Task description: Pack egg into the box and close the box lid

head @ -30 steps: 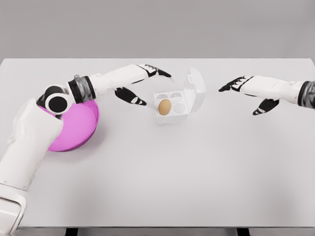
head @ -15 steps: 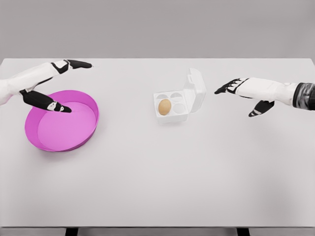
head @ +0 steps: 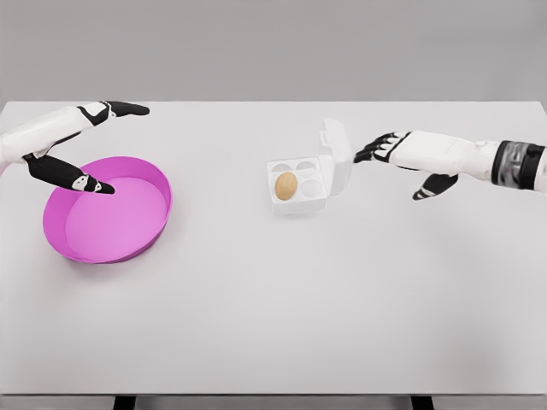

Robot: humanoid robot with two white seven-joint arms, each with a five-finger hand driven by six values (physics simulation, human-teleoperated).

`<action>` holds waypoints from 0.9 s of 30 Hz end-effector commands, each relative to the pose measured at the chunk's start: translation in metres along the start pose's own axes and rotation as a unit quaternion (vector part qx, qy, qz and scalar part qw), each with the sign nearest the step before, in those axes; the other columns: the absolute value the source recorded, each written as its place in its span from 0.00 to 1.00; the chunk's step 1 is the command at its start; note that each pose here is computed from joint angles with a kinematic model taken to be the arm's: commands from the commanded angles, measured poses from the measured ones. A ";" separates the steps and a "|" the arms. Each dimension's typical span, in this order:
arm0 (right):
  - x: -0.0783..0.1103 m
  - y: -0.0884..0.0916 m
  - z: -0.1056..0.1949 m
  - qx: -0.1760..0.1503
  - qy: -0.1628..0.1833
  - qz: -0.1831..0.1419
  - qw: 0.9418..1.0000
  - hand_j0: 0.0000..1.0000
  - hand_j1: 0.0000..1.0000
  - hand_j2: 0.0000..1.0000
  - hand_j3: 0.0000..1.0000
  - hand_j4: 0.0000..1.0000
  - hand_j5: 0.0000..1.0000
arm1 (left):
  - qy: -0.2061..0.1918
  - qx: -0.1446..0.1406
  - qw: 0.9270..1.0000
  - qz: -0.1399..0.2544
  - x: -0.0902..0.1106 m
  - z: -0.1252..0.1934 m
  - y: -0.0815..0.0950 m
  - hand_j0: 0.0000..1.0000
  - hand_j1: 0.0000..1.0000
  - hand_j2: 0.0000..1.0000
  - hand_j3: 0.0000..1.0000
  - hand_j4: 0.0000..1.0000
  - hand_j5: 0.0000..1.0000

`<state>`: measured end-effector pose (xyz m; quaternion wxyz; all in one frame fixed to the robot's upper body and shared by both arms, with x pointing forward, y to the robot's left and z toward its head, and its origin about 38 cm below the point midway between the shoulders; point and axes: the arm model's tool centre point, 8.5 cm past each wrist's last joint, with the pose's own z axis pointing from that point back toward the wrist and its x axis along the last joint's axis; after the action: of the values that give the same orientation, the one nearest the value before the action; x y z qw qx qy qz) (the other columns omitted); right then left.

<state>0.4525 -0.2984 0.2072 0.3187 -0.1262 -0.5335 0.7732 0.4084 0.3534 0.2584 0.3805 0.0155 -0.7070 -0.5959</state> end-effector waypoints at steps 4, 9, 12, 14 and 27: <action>0.014 -0.011 -0.003 -0.010 -0.018 0.017 1.000 1.00 1.00 1.00 1.00 1.00 1.00 | -0.001 0.003 1.000 0.002 0.000 0.000 0.001 1.00 1.00 1.00 1.00 1.00 1.00; 0.031 -0.017 -0.014 -0.019 -0.044 0.029 0.998 1.00 1.00 1.00 1.00 1.00 1.00 | 0.000 0.003 1.000 0.003 0.000 0.001 0.001 1.00 1.00 1.00 1.00 1.00 1.00; 0.044 -0.016 -0.032 -0.026 -0.066 0.024 0.997 1.00 1.00 1.00 1.00 1.00 1.00 | 0.000 0.004 1.000 0.002 0.000 0.001 0.002 1.00 1.00 1.00 1.00 1.00 1.00; 0.046 -0.017 -0.034 -0.028 -0.069 0.023 0.997 1.00 1.00 1.00 1.00 1.00 1.00 | 0.000 0.007 1.000 0.000 0.001 0.002 0.004 1.00 1.00 1.00 1.00 1.00 1.00; 0.002 -0.016 0.025 -0.072 0.006 -0.014 0.997 1.00 1.00 1.00 1.00 1.00 1.00 | 0.004 0.006 1.000 -0.001 -0.001 0.003 0.004 1.00 1.00 1.00 1.00 1.00 1.00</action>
<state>0.4413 -0.2965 0.2206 0.3143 -0.1293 -0.5838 0.7374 0.4089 0.3565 0.2604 0.3808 0.0221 -0.7073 -0.5952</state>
